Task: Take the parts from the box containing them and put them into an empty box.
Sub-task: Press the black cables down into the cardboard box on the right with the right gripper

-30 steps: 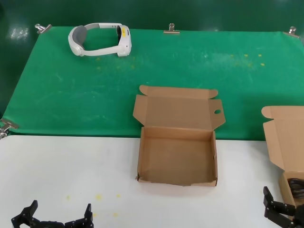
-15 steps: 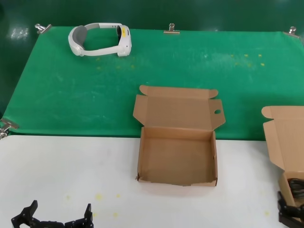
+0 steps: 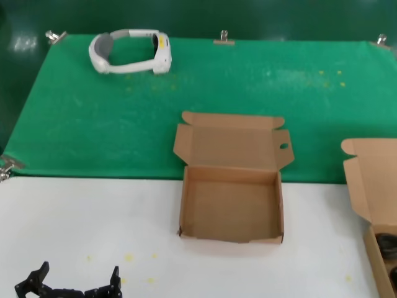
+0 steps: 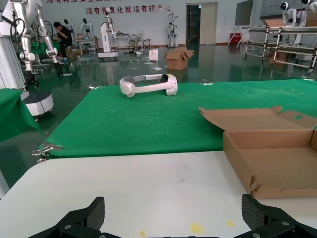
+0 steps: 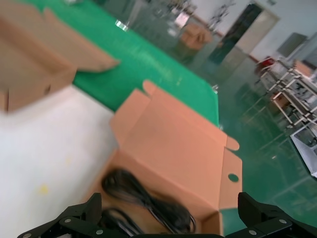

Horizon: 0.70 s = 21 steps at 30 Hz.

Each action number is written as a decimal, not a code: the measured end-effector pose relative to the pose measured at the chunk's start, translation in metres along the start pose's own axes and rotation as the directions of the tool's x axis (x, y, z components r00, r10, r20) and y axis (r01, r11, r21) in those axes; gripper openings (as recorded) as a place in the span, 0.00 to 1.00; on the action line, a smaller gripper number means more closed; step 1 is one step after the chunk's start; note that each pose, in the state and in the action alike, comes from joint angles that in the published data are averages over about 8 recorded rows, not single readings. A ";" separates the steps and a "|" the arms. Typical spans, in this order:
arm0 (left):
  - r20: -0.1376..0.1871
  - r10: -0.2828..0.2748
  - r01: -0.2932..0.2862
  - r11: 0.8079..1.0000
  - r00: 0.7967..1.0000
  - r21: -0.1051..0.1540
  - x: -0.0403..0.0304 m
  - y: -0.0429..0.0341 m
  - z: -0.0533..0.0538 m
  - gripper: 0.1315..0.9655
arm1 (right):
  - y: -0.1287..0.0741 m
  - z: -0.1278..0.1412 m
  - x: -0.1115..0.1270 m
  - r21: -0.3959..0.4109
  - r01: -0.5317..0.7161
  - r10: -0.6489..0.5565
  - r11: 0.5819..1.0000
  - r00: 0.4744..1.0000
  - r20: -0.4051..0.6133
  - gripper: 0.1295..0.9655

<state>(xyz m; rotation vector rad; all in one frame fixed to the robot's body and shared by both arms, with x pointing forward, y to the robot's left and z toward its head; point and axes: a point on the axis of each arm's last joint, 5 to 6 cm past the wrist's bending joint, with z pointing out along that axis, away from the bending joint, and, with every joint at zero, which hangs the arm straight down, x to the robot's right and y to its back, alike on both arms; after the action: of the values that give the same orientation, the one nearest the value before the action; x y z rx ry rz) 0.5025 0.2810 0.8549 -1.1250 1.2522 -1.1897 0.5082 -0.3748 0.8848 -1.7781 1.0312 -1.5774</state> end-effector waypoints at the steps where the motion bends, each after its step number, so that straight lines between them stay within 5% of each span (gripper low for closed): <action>1: 0.000 0.000 0.000 1.000 1.000 0.000 0.0000 0.0000 0.000 1.00 | 0.001 0.001 0.006 -0.015 0.023 -0.023 1.000 1.000 0.004 1.00; 13: 0.000 -0.001 0.001 1.000 1.000 0.000 0.0000 0.0000 0.000 1.00 | 0.002 0.023 0.047 -0.083 0.251 -0.248 0.964 0.968 0.044 1.00; 21: 0.000 0.000 0.000 1.000 1.000 0.000 0.0000 0.0000 0.000 1.00 | 0.007 0.047 0.055 -0.082 0.449 -0.446 0.890 0.894 0.048 1.00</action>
<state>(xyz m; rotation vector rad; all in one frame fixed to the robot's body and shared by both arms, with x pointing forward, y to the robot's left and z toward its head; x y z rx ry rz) 0.5025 0.2810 0.8549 -1.1252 1.2520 -1.1898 0.5536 -0.4280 0.9018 -2.2123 0.7169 -1.7853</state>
